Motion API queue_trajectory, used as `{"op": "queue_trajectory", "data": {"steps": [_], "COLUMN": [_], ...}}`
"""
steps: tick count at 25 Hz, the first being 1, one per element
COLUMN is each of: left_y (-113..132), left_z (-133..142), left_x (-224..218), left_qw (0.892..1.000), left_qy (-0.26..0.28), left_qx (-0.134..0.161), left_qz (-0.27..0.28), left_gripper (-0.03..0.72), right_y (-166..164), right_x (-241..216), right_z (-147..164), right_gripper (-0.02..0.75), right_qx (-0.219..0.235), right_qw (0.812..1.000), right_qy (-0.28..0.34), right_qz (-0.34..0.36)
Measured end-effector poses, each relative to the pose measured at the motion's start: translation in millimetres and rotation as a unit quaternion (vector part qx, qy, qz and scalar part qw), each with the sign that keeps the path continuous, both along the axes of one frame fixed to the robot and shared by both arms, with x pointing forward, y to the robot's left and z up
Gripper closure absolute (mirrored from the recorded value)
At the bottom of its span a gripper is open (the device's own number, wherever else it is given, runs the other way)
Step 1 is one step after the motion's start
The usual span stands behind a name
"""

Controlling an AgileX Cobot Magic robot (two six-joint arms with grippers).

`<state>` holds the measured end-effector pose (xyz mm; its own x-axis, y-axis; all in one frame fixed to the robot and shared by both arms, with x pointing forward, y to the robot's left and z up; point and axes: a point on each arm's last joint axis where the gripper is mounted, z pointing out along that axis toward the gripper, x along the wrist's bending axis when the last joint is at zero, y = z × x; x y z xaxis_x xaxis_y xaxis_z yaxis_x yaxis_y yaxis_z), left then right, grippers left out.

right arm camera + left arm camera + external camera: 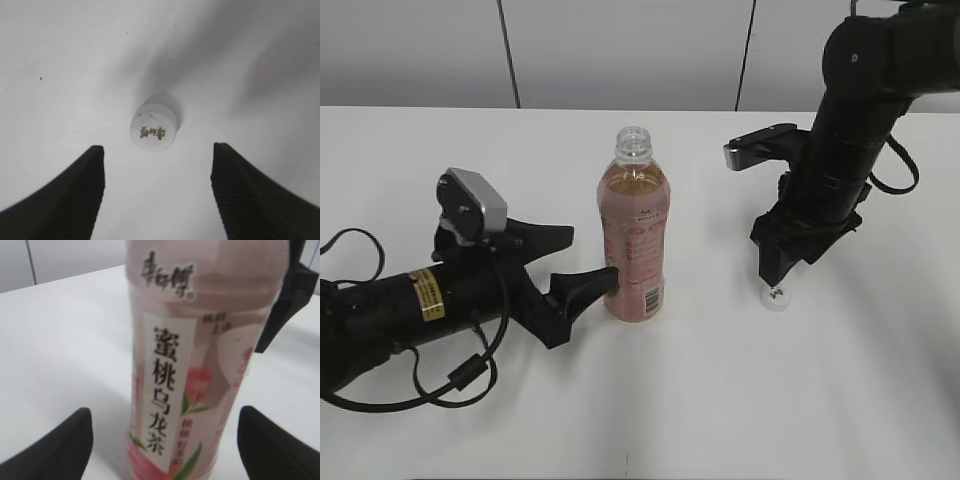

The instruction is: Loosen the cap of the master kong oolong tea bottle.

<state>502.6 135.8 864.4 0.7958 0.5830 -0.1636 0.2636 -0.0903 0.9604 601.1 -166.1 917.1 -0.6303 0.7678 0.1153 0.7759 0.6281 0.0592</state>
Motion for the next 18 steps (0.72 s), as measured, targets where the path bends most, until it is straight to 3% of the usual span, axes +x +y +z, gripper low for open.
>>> {"op": "queue_trajectory", "data": {"steps": [10, 15, 18], "left_y": [40.6, 66.8, 84.9], "left_z": [19.6, 38.5, 53.4], "left_x": [-11.6, -4.7, 2.1], "left_qw": [0.996, 0.987, 0.975], "left_qy": [0.004, -0.019, -0.042], "left_qx": [-0.005, -0.022, -0.037], "left_qz": [0.085, 0.16, 0.214], "left_gripper": [0.162, 0.169, 0.172], "right_y": [-1.5, -2.1, -2.5], "right_x": [-5.3, -7.4, -8.9], "right_z": [19.7, 25.6, 29.0], "right_gripper": [0.234, 0.234, 0.234], "right_qx": [0.002, 0.002, 0.002], "right_qw": [1.0, 1.0, 1.0], "right_qy": [-0.001, 0.0, 0.002], "right_qz": [-0.013, -0.018, -0.019]}}
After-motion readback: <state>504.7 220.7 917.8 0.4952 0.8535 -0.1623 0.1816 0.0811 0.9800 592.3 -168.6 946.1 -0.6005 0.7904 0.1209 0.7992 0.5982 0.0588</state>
